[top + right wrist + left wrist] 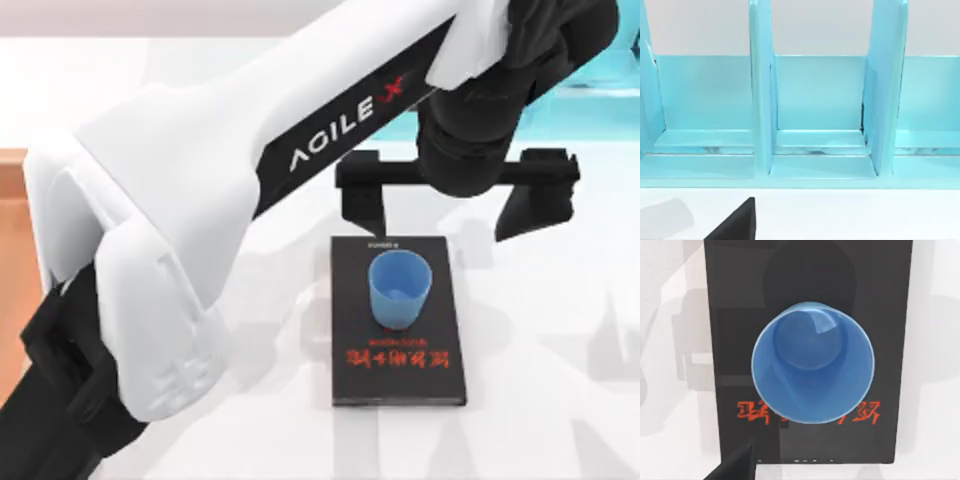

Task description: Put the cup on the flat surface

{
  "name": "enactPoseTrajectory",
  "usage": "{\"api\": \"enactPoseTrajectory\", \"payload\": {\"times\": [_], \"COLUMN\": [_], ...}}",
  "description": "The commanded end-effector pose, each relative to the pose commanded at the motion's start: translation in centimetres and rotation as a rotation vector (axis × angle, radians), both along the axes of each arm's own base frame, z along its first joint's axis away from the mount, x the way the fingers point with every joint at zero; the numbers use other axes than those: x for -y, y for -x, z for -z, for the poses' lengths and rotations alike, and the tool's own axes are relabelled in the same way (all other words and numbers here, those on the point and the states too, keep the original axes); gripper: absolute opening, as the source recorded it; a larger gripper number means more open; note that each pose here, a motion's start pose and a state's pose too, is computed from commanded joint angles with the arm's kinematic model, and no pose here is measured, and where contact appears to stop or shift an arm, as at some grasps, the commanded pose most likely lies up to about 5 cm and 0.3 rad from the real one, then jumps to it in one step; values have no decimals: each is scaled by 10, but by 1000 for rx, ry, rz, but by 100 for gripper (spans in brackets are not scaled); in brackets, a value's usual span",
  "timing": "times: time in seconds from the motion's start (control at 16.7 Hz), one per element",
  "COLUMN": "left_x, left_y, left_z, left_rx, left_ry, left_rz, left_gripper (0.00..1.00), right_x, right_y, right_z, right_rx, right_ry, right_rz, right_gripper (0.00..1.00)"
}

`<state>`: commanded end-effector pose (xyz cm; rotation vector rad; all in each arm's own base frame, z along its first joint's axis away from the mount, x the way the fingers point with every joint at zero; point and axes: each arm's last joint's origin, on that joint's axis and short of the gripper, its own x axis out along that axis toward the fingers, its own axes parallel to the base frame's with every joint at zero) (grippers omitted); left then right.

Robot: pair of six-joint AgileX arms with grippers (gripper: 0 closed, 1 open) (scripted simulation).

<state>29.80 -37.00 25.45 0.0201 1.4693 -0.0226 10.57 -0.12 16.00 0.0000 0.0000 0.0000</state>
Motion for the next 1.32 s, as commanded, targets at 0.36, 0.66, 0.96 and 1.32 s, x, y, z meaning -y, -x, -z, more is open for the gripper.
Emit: {"api": "enactPoseTrajectory", "payload": {"times": [0.36,0.66,0.96,1.32], "left_x": [2,2,0,0], "left_y": [-6,-11,-10,-10], "left_z": [21,75,99,99], "left_rx": [3,-3,0,0], "left_ry": [4,-3,0,0], "left_rz": [0,0,0,0], "left_gripper": [100,100,100,77], "right_x": [0,0,0,0], "right_y": [0,0,0,0], "right_z": [0,0,0,0], "right_rx": [0,0,0,0], "right_ry": [0,0,0,0], "right_rz": [0,0,0,0], "right_gripper": [100,100,100,100]}}
